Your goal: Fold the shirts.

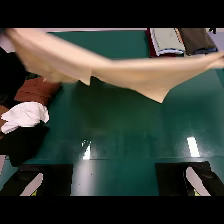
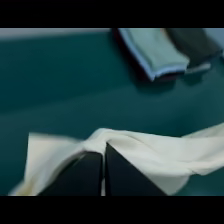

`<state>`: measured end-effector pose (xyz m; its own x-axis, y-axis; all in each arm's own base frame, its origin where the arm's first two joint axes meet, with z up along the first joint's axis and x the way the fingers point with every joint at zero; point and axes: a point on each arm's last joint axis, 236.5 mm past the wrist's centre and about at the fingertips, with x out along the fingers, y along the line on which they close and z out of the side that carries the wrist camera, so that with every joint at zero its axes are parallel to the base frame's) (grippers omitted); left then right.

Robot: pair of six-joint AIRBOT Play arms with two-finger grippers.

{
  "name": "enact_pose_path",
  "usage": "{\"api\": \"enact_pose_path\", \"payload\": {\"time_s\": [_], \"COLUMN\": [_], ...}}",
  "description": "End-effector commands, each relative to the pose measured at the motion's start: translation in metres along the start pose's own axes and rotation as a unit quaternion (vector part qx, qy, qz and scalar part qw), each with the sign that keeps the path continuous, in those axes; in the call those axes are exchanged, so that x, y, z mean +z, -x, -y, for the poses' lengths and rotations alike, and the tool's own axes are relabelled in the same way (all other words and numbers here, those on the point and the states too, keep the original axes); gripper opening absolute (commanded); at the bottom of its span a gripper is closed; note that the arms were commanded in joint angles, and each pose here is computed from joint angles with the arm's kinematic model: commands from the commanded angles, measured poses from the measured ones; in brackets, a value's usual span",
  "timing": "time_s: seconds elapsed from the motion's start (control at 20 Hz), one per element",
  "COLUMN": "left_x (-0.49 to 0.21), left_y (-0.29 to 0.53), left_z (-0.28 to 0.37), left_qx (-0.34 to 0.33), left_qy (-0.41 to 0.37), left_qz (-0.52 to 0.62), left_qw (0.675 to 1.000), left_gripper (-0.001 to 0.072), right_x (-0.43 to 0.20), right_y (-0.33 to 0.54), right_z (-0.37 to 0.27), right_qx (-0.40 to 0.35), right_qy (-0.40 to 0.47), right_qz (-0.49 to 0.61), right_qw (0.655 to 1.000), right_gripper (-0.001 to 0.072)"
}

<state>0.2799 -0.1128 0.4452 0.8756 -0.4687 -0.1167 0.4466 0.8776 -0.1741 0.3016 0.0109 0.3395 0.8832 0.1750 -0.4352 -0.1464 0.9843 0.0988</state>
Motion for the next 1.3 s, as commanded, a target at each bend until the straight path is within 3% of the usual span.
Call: {"api": "enact_pose_path", "payload": {"time_s": [0.0, 0.15, 0.3, 0.55, 0.85, 1.05, 1.25], "left_x": [0.108, 0.134, 0.107, -0.03, -0.237, -0.322, -0.341], "left_y": [0.1, 0.136, 0.104, -0.04, -0.166, -0.224, -0.25], "left_z": [0.058, 0.075, 0.047, -0.046, -0.135, -0.181, -0.205], "left_qx": [-0.011, -0.014, 0.015, 0.054, 0.083, 0.099, 0.117], "left_qy": [-0.069, -0.088, -0.062, 0.03, 0.138, 0.15, 0.146], "left_qz": [0.169, 0.223, 0.159, -0.084, -0.316, -0.361, -0.339], "left_qw": [0.983, 0.971, 0.985, 0.995, 0.935, 0.915, 0.922], "left_gripper": [0.0018, 0.0018, 0.0018, 0.0019, 0.0019, 0.0019, 0.0019], "right_x": [0.075, 0.089, 0.085, 0.028, -0.14, -0.212, -0.212], "right_y": [0.099, 0.123, 0.112, 0.018, -0.151, -0.236, -0.292], "right_z": [-0.017, -0.016, -0.009, 0.043, 0.075, 0.081, 0.083], "right_qx": [-0.059, -0.087, -0.081, -0.051, -0.015, -0.007, 0.0], "right_qy": [0.057, 0.056, 0.039, -0.045, -0.102, -0.126, -0.117], "right_qz": [0.129, 0.136, 0.102, -0.047, -0.307, -0.38, -0.375], "right_qw": [0.988, 0.985, 0.991, 0.997, 0.946, 0.916, 0.92], "right_gripper": [0.0017, 0.0016, 0.0016, 0.0016, 0.0016, 0.0016, 0.0016]}}
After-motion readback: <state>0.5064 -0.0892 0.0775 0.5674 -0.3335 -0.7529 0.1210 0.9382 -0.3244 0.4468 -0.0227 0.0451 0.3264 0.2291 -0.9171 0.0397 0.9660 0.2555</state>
